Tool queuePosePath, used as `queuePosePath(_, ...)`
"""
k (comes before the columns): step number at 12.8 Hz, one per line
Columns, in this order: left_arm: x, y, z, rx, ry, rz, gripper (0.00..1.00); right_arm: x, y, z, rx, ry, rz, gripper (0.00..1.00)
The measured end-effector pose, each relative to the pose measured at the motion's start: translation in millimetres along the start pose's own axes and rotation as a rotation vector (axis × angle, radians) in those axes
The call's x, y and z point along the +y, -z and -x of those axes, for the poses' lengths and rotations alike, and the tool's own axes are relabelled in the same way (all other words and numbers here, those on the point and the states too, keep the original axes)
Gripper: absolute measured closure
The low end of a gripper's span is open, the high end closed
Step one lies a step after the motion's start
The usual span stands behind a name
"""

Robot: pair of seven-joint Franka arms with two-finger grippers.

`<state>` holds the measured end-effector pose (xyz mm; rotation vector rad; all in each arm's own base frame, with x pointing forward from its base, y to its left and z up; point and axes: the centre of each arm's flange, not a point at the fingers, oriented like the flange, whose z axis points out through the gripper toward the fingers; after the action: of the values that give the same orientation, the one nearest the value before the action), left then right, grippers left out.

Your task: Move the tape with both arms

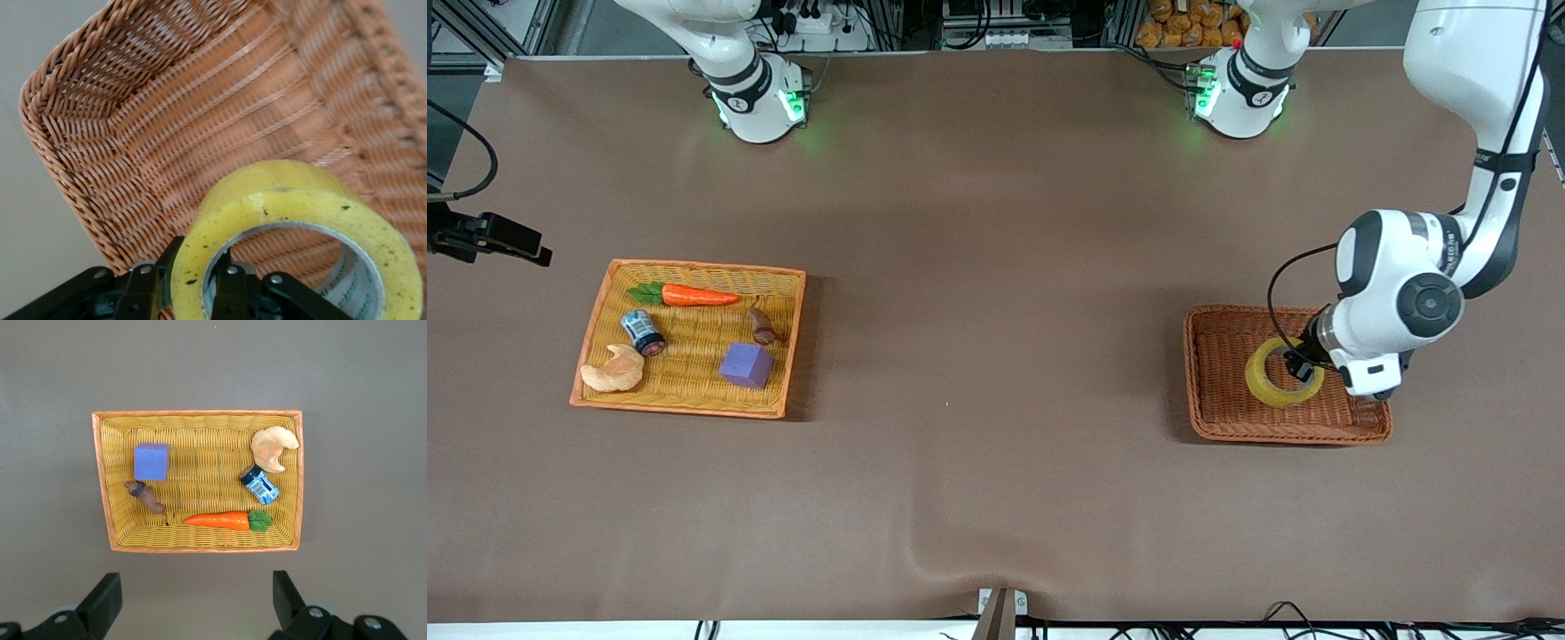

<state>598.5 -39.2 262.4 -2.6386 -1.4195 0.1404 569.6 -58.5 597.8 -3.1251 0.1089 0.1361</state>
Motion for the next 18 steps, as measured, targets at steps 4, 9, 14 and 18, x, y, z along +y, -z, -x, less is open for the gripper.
queuePosePath(4, -5.9, -14.6, 4.6, 0.0, -0.015, -0.03, 0.76, -0.1, 0.1, 0.1, -0.001, 0.001, -0.001, 0.0)
queuePosePath(9, -7.0, -17.9, 5.5, 0.001, -0.043, -0.038, 0.49, -0.1, 0.6, 0.4, -0.002, 0.001, 0.0, 0.0)
queuePosePath(14, 0.1, 38.7, -6.3, 0.064, -0.128, 0.051, 0.0, 0.1, 1.0, 0.5, -0.002, 0.001, 0.0, 0.0)
queuePosePath(18, -0.3, 114.3, -2.1, 0.123, -0.198, 0.11, 0.0, 2.5, 1.5, 0.6, -0.001, -0.003, 0.0, 0.0)
